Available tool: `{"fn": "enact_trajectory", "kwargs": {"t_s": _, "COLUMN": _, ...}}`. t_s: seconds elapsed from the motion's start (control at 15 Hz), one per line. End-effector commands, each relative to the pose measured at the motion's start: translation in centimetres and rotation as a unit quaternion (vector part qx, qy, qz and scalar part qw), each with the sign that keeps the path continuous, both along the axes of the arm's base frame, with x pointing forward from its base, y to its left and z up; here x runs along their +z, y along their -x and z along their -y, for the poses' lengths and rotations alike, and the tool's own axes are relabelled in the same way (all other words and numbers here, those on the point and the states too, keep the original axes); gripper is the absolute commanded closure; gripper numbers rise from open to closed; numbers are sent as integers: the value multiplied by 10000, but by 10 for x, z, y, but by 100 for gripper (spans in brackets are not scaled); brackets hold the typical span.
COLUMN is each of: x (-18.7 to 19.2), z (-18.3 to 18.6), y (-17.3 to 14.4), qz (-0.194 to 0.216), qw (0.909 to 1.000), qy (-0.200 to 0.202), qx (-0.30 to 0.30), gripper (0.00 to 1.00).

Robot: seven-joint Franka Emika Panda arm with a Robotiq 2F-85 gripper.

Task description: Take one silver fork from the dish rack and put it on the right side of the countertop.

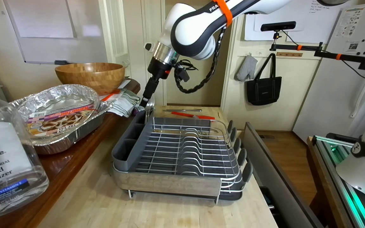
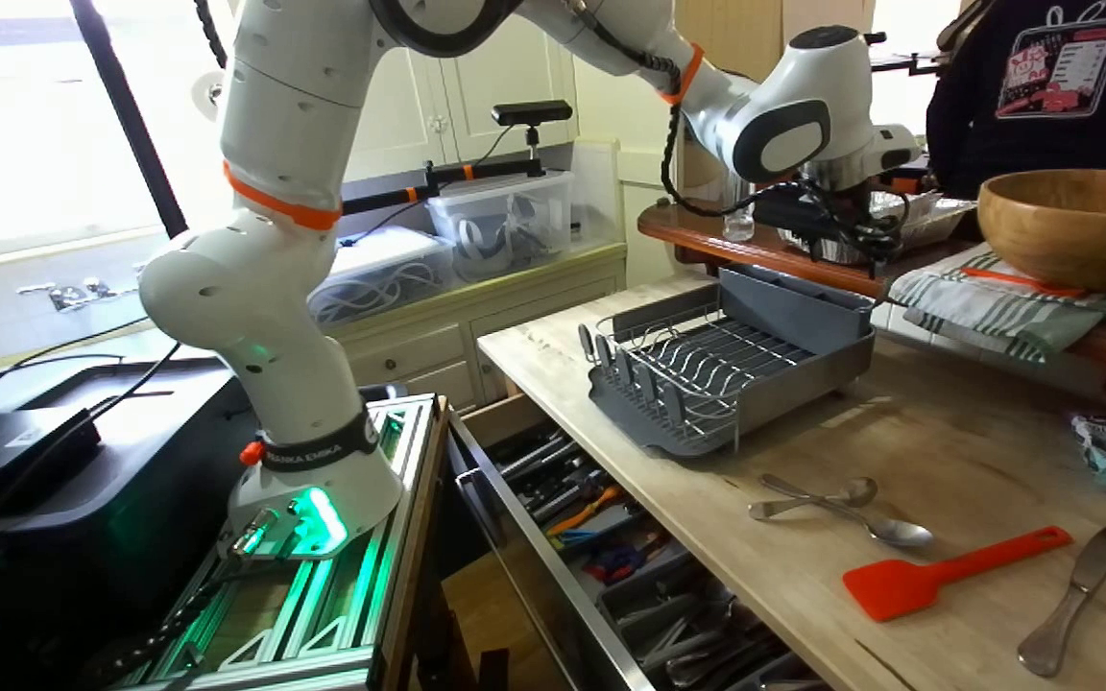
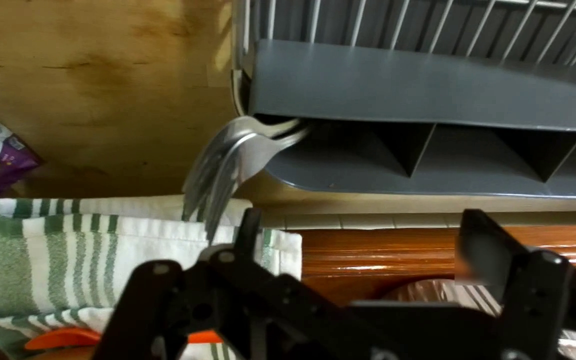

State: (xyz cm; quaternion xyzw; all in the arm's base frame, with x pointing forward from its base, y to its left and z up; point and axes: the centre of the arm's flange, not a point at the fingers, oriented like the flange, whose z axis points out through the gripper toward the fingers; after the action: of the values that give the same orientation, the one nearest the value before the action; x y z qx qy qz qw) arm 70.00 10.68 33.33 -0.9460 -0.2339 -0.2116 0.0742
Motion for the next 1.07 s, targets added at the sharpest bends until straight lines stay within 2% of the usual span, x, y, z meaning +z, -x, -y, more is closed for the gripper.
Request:
{"fn": "enact_trajectory", "kwargs": {"t_s": 0.0, "x": -5, "z": -5, "y": -5, "qz": -102, "qw": 9999, "qy": -71, "qx": 95, "gripper": 0}}
{"fn": "enact_trajectory", "kwargs": {"t_s": 0.6, "x": 21, "z": -2, "y": -10, "qz": 215, "qw": 9997, "qy": 141, "qx": -34, "gripper": 0}}
{"fn": "enact_trajectory", "kwargs": {"t_s": 1.0, "x": 17, "z": 10, "y": -14, "qz": 197, "qw": 9991, "qy": 334, "qx": -171, "gripper": 0}}
